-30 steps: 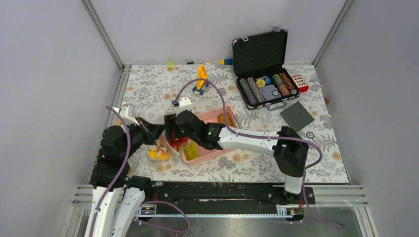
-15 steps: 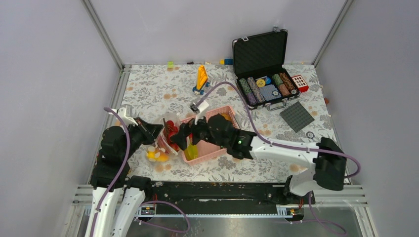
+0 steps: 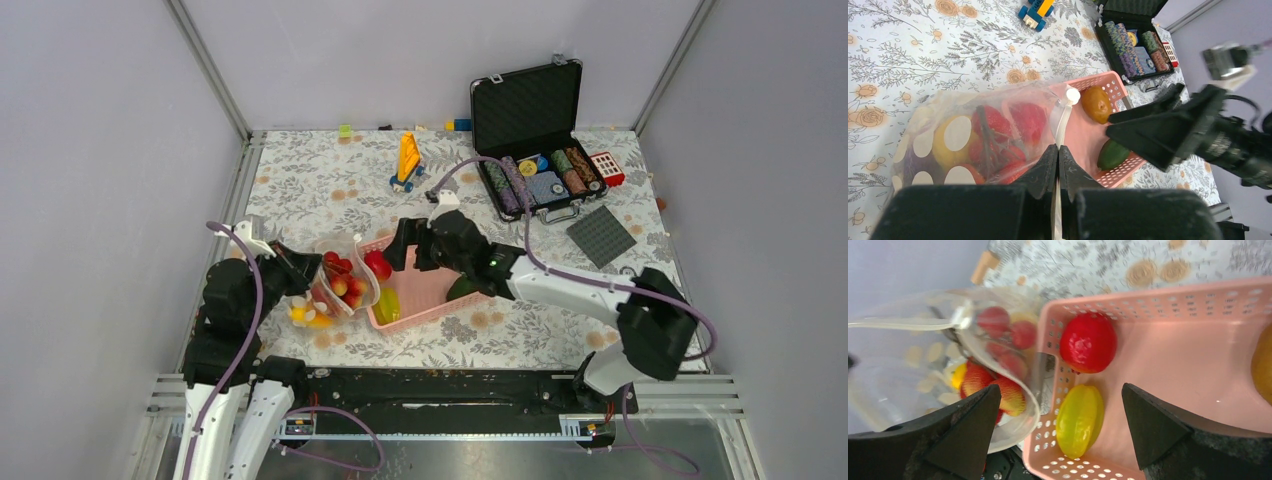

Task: Place the food in the zip-top bag and seal the zipper
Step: Pick up the fake vegetable from the bin.

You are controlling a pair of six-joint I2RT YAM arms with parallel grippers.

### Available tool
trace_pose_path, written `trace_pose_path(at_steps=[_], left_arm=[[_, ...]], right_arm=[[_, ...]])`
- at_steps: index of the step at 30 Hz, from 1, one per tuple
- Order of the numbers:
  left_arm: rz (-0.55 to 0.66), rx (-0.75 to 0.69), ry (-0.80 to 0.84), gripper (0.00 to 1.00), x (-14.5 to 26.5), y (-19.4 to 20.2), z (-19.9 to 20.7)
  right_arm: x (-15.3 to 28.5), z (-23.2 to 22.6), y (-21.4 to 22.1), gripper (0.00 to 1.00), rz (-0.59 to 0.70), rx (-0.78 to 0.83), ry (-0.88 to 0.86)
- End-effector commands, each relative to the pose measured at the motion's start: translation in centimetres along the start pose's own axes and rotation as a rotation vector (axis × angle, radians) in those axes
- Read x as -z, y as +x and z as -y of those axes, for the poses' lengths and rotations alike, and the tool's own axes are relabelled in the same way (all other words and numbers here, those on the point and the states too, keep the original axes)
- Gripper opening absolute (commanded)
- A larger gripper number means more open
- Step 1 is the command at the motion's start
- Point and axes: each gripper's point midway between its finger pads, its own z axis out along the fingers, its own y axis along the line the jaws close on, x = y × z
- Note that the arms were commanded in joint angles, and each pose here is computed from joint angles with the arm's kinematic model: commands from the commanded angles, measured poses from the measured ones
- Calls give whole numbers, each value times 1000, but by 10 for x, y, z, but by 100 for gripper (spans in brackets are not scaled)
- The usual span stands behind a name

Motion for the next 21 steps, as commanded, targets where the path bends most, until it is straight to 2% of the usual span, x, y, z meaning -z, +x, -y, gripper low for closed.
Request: trace_pose_path(at_steps=[1,9,21], left_arm=[[127,-39,29,0,14,-30,12],[147,-39,27,0,17,-31,11],[153,-32,15,0,17,-31,8]], right_arm=[[-29,10,18,98,-97,-49,83],[-73,24,39,98,-157,-95,161],[-100,29,53,98,-182,-121,168]])
